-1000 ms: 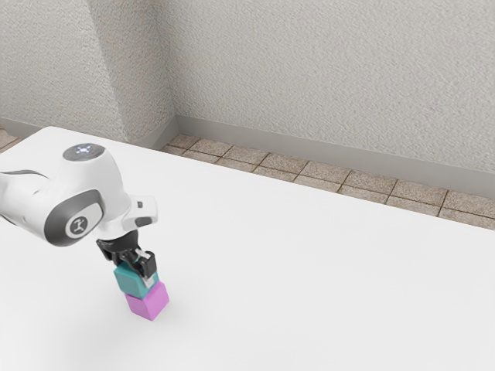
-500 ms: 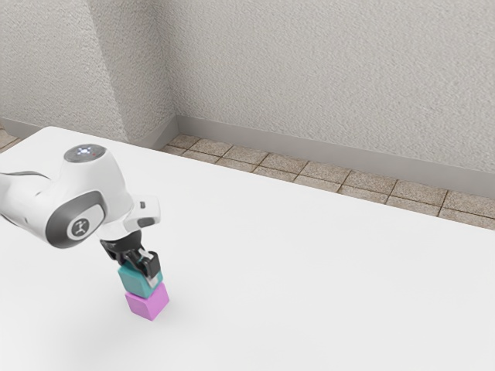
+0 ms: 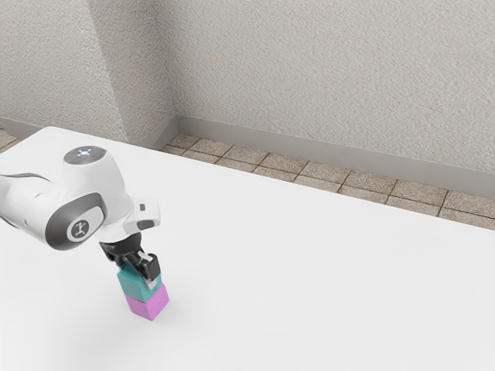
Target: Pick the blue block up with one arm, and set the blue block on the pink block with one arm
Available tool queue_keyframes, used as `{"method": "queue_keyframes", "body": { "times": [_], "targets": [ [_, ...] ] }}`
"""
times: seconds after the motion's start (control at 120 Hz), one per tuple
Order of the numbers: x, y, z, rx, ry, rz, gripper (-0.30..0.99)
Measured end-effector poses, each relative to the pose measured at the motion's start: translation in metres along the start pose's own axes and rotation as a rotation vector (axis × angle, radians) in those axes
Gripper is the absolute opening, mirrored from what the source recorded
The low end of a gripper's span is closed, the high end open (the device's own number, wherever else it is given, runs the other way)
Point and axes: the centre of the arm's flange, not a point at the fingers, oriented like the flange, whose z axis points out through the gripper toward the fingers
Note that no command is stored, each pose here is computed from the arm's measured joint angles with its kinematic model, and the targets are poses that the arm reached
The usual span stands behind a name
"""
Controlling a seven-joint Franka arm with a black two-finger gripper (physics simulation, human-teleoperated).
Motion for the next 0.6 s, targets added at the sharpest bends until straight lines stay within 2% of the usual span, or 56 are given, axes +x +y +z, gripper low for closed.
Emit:
{"method": "queue_keyframes", "body": {
  "times": [0.142, 0.233, 0.317, 0.408, 0.5, 0.6],
  "targets": [
    [0.0, 0.0, -0.002, -0.004, 0.005, 0.004, 0.58],
    [0.003, 0.002, -0.019, -0.016, 0.047, 0.012, 0.61],
    [0.006, -0.002, -0.052, -0.027, 0.116, 0.014, 0.63],
    [0.014, -0.023, -0.107, 0.01, 0.201, -0.017, 0.65],
    [0.019, -0.041, -0.148, 0.033, 0.238, -0.055, 0.66],
    [0.023, -0.039, -0.193, 0.04, 0.254, -0.07, 0.66]
  ]
}}
